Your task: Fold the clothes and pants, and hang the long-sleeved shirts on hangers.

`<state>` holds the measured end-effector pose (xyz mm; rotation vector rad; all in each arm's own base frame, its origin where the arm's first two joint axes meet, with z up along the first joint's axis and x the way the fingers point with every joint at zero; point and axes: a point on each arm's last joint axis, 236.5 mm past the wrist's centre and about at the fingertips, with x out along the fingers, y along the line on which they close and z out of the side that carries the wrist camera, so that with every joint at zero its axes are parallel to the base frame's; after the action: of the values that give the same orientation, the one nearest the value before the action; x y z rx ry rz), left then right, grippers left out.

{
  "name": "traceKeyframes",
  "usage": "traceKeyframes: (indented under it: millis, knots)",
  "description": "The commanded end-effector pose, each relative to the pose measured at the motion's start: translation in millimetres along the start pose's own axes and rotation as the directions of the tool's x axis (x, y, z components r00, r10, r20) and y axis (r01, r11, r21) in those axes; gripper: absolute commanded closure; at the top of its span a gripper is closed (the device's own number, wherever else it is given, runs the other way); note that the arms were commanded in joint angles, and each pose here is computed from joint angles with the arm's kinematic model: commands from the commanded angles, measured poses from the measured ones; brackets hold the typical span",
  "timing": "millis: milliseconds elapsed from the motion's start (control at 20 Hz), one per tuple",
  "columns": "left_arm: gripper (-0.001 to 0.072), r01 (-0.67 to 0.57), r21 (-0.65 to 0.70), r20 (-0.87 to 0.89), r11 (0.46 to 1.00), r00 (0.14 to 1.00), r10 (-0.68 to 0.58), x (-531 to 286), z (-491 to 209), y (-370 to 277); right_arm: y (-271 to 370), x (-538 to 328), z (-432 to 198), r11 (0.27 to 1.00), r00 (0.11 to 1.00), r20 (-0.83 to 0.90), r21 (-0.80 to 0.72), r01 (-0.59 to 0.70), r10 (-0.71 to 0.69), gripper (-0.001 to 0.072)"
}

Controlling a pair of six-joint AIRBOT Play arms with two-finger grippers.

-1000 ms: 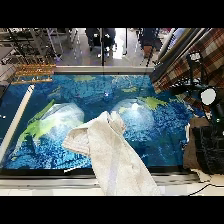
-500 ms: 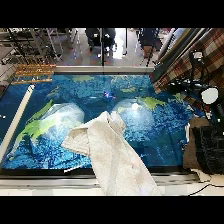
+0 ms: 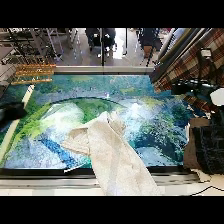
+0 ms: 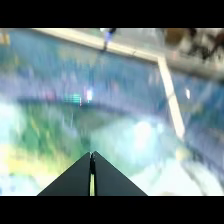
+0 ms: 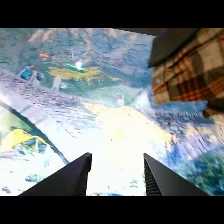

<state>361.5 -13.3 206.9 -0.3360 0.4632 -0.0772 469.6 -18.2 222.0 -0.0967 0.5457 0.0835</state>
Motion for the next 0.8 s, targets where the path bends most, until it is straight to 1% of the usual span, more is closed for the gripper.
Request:
traceKeyframes:
  millis: [0,50,100,150,250,400,450,500,550,600,750]
  knots:
    - [0.0669,-0.010,-0.057,-0.314,0.998,0.949,-0.008,31.7,-74.3,11.1,-25.5,-21.2,-26.7,0.997,0.994,-0.104,0.059,0.040,-0.034,0.0295]
    - [0.0669,-0.021,-0.083,-0.356,0.996,0.935,-0.010,42.5,-85.3,15.2,-31.6,-26.4,-41.7,0.997,0.987,-0.159,0.071,0.034,-0.023,0.0276]
    - [0.0669,-0.029,-0.121,-0.394,0.992,0.919,-0.021,53.5,-96.3,17.4,-32.1,-31.8,-58.4,0.997,0.976,-0.219,0.080,0.002,0.015,0.0238]
    - [0.0669,-0.050,-0.147,-0.428,0.988,0.904,-0.018,65.6,-107.3,23.4,-25.8,-38.5,-76.8,0.995,0.955,-0.285,0.083,-0.063,0.084,0.0184]
    - [0.0669,-0.072,-0.213,-0.487,0.974,0.873,-0.042,86.8,-128.7,28.2,-10.7,-52.0,-105.4,0.980,0.904,-0.378,0.098,-0.174,0.199,0.0187]
    - [0.0664,-0.109,-0.251,-0.613,0.962,0.787,-0.071,98.7,-170.7,33.9,0.6,-59.3,-126.7,0.967,0.857,-0.449,0.116,-0.225,0.253,0.0189]
    - [0.0620,-0.105,-0.238,-0.643,0.965,0.762,-0.076,99.8,-180.9,35.7,2.2,-59.6,-127.4,0.966,0.854,-0.451,0.116,-0.230,0.258,0.0189]
    - [0.0473,-0.075,-0.203,-0.670,0.976,0.737,-0.082,99.2,-189.8,37.2,2.7,-59.6,-126.9,0.966,0.855,-0.449,0.115,-0.233,0.260,0.0190]
    - [0.0232,-0.047,-0.173,-0.694,0.984,0.715,-0.088,97.0,-196.8,37.7,2.5,-60.0,-127.5,0.966,0.854,-0.452,0.106,-0.236,0.259,0.0190]
    - [0.0008,-0.045,-0.166,-0.704,0.985,0.705,-0.086,95.3,-199.5,40.4,2.9,-60.9,-128.6,0.965,0.851,-0.457,0.097,-0.243,0.260,0.0190]
    - [0.0008,-0.044,-0.161,-0.705,0.986,0.704,-0.083,93.6,-198.7,46.2,14.8,-69.6,-143.4,0.949,0.803,-0.508,0.118,-0.293,0.311,0.0187]
